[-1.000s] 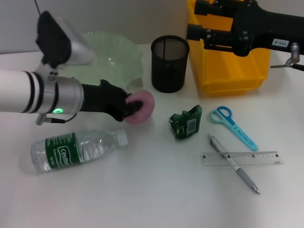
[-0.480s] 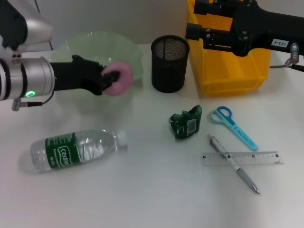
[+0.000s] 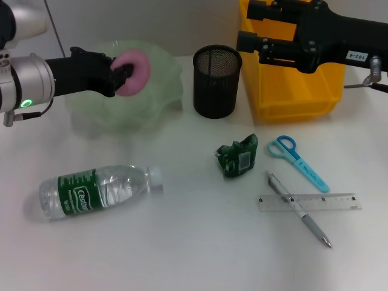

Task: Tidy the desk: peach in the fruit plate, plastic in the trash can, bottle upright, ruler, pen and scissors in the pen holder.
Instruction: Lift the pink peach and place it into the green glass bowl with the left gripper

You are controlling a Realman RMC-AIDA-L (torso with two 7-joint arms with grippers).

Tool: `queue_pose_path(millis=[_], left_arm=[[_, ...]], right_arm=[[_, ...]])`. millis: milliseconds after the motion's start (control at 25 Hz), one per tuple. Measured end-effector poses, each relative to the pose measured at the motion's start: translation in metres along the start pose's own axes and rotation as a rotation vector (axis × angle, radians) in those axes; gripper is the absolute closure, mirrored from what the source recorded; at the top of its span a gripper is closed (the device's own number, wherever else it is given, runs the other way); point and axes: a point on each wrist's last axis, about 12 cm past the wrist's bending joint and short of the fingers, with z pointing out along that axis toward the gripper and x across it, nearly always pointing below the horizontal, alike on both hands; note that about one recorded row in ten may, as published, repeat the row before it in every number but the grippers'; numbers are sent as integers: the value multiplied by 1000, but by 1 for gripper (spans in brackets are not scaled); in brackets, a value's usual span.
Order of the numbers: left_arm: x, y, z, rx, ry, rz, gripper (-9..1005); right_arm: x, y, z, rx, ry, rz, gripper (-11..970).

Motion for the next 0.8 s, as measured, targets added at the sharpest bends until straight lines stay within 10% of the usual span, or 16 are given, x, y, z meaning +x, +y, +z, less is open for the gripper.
queue_pose_path(millis=[800], left_arm=[[6,3,21,-58,41,13,814]], right_arm=[[-1,0,3,-12,9,-7,280]])
